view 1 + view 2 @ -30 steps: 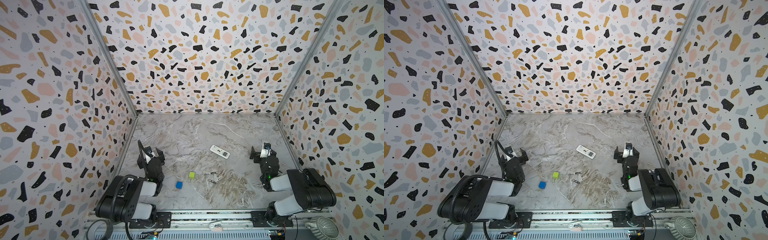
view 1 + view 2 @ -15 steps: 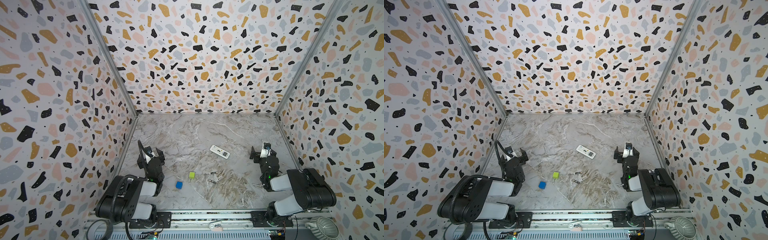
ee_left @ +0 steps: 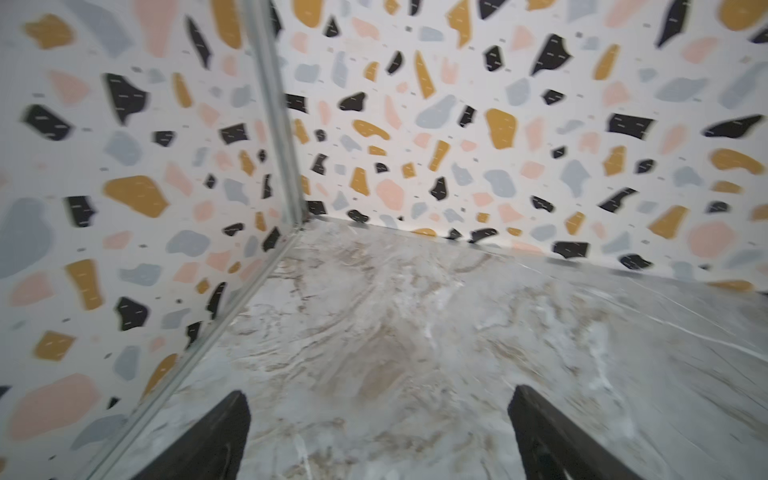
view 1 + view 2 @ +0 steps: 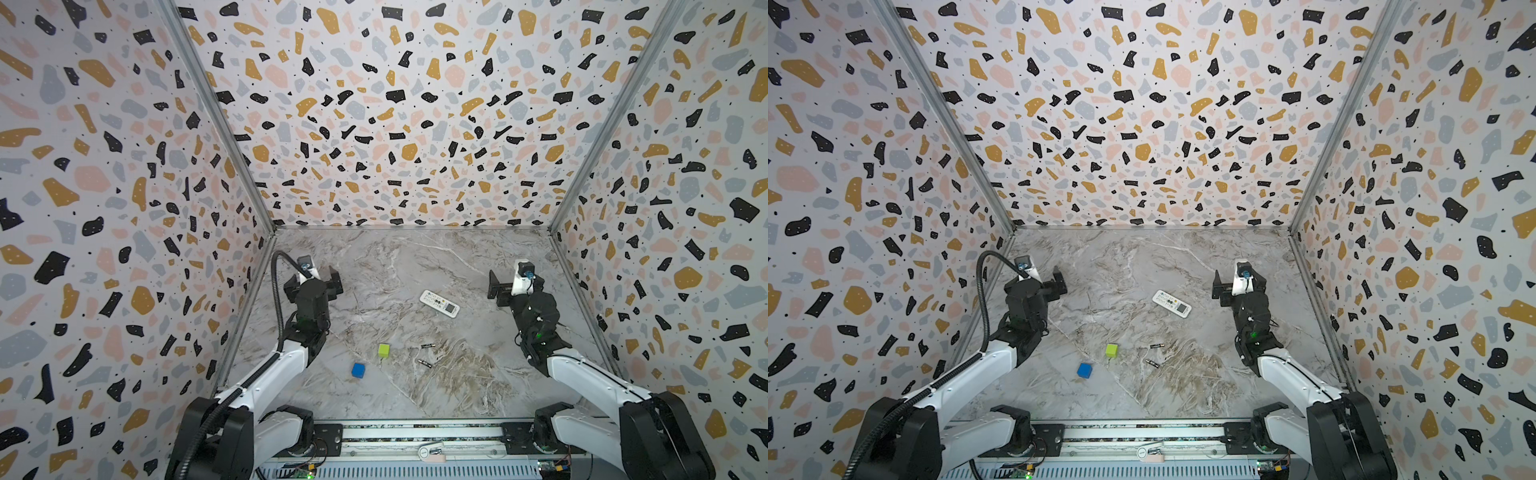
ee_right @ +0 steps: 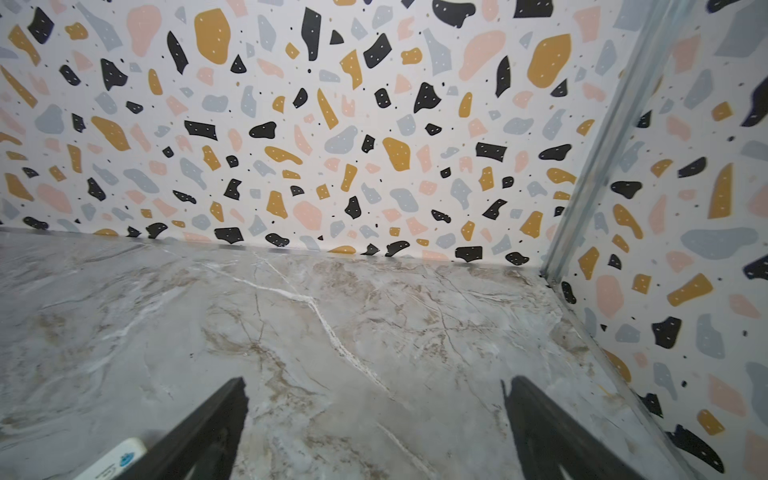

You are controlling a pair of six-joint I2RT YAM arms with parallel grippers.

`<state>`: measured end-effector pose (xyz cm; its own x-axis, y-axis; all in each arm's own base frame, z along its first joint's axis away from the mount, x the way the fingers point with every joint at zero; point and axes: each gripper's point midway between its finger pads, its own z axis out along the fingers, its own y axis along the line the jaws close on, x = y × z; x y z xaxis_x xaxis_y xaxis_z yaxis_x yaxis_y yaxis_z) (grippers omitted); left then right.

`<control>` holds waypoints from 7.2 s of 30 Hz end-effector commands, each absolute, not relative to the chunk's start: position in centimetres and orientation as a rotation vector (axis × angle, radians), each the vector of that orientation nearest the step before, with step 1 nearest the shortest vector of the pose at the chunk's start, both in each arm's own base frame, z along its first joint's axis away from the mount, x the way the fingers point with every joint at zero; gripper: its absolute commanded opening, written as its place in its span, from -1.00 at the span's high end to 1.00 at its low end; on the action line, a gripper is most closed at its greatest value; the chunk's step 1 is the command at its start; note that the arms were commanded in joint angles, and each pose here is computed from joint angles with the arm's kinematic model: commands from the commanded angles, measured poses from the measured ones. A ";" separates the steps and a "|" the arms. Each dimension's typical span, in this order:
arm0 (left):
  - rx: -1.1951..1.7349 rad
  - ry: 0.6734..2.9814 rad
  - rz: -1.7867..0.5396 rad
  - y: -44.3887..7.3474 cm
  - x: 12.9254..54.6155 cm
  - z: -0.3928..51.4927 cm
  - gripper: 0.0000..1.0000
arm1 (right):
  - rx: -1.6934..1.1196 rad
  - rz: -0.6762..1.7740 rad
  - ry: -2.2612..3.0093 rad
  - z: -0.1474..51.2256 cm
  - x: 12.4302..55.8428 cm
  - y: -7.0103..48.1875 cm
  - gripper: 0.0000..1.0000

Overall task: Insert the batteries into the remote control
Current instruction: 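Reach both grippers toward the white remote lying on the table, then grasp the white remote's end with the left gripper while the right gripper backs off, then lift the remote upright with the left gripper toward the right gripper, then grip the remote's back cover with the right gripper while the left holds it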

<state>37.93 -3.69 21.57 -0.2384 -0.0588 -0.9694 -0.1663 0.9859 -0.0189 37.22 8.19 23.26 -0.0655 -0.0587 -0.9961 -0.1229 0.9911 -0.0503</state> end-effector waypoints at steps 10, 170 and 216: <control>0.372 2.145 -0.551 -22.0 31.5 15.5 -0.99 | -0.494 0.524 1.879 19.3 37.9 18.6 -0.98; 0.723 2.243 -0.620 -39.2 39.8 13.2 0.51 | -0.240 0.875 1.890 14.6 31.6 13.1 -0.91; 0.640 1.266 -1.521 -33.3 23.0 37.6 0.49 | -0.901 1.506 1.322 30.5 20.9 27.9 -0.90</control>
<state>24.50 -33.76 34.81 -0.4038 -0.3018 -0.8636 0.8790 0.1337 -0.4577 21.16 27.49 29.31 -0.3235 0.1640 -0.9319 -0.9433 0.0212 0.3312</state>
